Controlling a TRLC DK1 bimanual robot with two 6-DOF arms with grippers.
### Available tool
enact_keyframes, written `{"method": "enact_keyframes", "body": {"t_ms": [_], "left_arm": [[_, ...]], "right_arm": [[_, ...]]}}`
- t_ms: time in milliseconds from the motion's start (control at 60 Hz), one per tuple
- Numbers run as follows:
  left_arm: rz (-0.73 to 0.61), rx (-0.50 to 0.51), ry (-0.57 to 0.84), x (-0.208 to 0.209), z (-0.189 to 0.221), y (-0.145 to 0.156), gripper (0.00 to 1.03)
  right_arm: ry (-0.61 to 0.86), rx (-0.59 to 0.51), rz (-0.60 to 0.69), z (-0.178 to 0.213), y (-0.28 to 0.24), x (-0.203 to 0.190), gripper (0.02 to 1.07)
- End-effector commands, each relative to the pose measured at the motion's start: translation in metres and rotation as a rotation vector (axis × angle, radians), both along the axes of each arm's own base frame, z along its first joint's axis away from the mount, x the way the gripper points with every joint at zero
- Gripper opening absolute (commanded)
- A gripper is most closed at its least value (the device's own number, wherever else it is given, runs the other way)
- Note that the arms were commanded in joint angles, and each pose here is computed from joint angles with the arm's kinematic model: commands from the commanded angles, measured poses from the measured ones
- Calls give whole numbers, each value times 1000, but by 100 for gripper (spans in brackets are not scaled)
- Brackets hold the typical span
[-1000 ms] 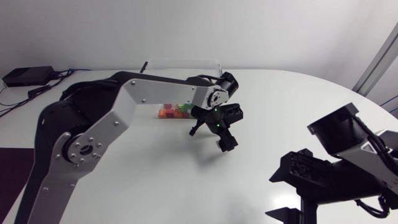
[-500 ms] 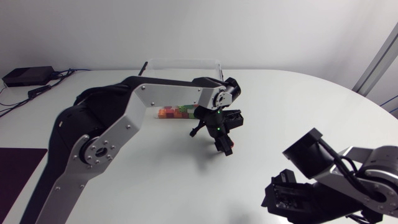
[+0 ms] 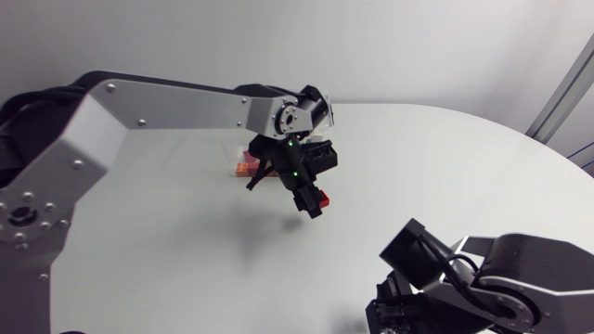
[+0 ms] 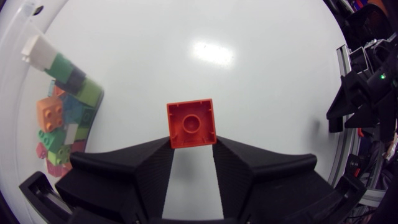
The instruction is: Place the duplo bricks in the container
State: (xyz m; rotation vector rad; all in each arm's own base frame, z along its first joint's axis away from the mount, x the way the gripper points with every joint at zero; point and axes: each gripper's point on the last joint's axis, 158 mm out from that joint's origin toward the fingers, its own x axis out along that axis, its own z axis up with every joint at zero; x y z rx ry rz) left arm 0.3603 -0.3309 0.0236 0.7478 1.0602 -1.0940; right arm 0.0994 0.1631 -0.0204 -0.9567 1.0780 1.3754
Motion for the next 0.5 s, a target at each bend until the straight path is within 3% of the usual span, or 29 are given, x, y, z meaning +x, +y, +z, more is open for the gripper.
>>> {"method": "enact_keyframes", "body": {"t_ms": [0, 217, 350, 483], "left_arm": [[-6, -24, -21, -4, 19, 9, 32], [43, -97, -88, 4, 68, 25, 32], [97, -169, -150, 14, 105, 35, 32], [169, -249, -212, 32, 136, 48, 32]], "right_arm": [[10, -52, 46, -16, -10, -10, 100], [-8, -79, 63, -26, -12, -7, 90], [-43, -44, 72, -20, -7, -3, 36], [-52, -21, 50, -11, -1, 2, 33]]}}
